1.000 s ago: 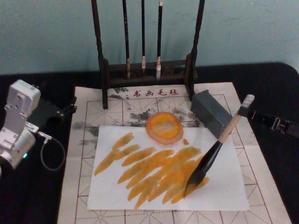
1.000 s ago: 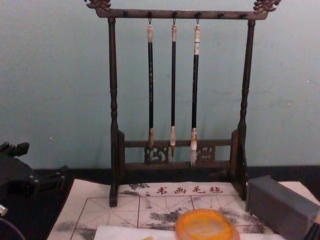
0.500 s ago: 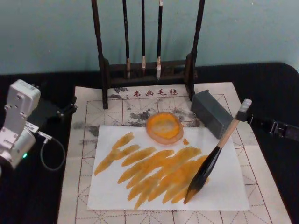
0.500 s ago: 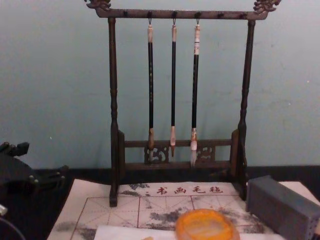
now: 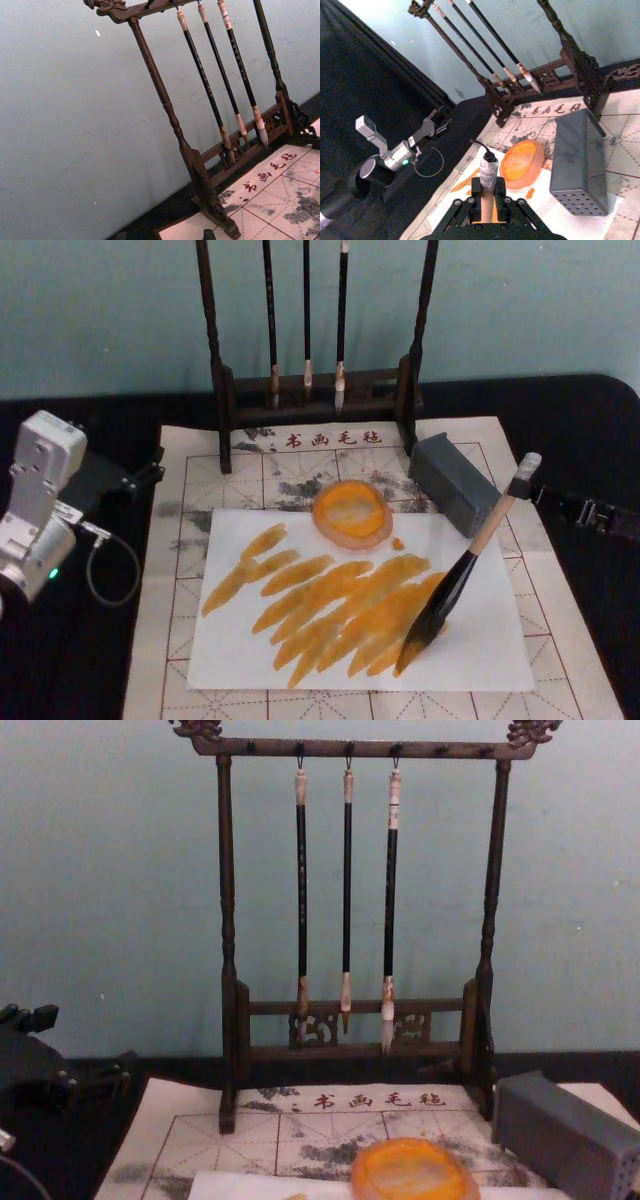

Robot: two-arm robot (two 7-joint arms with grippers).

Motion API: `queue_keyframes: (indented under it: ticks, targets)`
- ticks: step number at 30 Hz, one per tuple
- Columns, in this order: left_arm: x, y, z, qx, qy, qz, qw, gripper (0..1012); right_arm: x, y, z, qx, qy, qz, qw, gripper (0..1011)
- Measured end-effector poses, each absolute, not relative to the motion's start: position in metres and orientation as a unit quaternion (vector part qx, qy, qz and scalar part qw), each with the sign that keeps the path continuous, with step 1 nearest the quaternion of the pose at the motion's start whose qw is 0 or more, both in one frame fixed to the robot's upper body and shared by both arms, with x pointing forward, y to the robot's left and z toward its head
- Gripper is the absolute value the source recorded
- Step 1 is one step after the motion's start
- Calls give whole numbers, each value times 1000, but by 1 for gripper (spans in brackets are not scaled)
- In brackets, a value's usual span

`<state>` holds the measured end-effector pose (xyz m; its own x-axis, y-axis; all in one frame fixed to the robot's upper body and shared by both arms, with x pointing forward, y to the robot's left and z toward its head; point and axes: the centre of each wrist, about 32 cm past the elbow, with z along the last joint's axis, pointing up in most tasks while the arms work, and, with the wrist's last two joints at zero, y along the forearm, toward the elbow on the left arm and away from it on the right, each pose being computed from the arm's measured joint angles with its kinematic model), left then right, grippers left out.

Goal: Pick up the brush from the inkstone, write on the paper, then place the brush back to its original position.

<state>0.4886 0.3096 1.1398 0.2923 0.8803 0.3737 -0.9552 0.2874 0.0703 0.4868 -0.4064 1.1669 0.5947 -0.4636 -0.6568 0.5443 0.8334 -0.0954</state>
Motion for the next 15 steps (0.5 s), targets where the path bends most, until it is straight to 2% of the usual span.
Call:
queue_keyframes:
  ticks: [15]
  targets:
    - [489, 310, 1140, 142, -132, 580, 791, 1001, 487, -416, 1168, 69, 345, -311, 883, 184]
